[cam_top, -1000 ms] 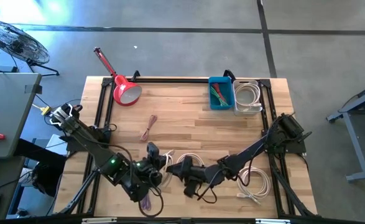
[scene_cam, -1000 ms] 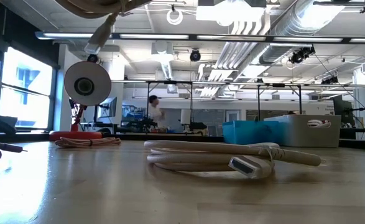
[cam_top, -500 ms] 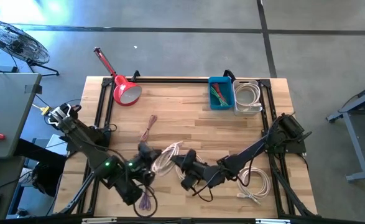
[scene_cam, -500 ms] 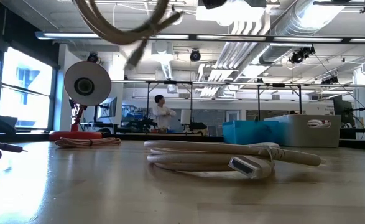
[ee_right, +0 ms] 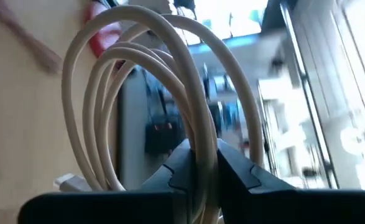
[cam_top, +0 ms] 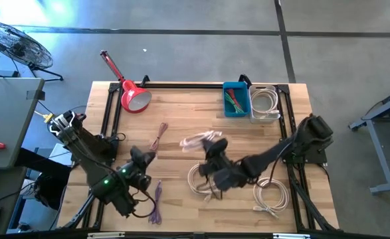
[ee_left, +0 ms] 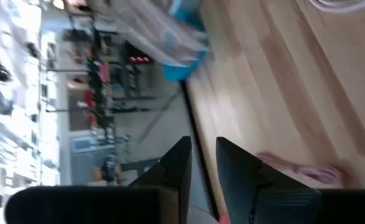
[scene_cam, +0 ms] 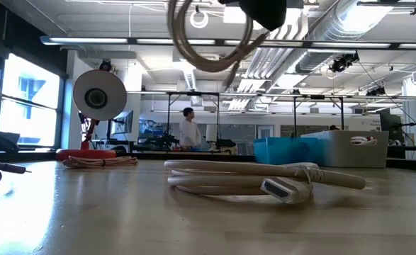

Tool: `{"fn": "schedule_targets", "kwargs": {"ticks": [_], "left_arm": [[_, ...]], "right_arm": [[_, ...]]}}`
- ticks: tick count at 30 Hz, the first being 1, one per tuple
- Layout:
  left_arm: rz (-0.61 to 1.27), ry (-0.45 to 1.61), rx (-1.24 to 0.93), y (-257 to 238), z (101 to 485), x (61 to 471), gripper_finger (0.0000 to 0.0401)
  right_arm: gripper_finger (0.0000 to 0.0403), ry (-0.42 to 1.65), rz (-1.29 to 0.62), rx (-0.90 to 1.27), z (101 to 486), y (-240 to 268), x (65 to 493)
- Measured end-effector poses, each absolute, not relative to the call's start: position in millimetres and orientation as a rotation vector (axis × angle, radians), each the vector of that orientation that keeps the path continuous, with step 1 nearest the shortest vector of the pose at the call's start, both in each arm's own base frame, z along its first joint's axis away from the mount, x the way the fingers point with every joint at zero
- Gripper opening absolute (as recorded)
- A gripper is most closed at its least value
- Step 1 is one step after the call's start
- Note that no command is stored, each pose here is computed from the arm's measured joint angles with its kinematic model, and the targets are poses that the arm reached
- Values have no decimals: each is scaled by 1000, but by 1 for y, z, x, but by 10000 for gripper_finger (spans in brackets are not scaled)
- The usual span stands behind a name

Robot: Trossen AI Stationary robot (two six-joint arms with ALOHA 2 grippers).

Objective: Pick & Place USB Port
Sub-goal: Put the white HDMI cable into the gray bin

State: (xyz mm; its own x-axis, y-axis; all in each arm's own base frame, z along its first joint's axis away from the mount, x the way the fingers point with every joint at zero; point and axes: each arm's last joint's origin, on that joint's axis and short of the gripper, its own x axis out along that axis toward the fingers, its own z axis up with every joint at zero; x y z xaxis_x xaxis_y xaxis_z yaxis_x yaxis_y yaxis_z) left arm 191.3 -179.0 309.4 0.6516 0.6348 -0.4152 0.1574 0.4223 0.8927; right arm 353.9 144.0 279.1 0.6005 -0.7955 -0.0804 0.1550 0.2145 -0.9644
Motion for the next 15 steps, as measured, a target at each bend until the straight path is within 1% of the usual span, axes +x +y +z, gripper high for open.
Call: {"fn": "schedule_targets", "kwargs": {"ticks": [5,9,12,15], "left_arm": [[311,919,1082,-177,308,189,69],[302,951,1029,-177,307,188,69],[291,970,1009,-178,306,187,69],[287,981,989,-178,305,187,69]], "right_arm": [[34,643,-930,-990,330,101,320],[34,532,-995,-695,369,55,275],[34,481,-1020,-445,386,20,235],[34,497,-1126,-281,388,-8,197]]}}
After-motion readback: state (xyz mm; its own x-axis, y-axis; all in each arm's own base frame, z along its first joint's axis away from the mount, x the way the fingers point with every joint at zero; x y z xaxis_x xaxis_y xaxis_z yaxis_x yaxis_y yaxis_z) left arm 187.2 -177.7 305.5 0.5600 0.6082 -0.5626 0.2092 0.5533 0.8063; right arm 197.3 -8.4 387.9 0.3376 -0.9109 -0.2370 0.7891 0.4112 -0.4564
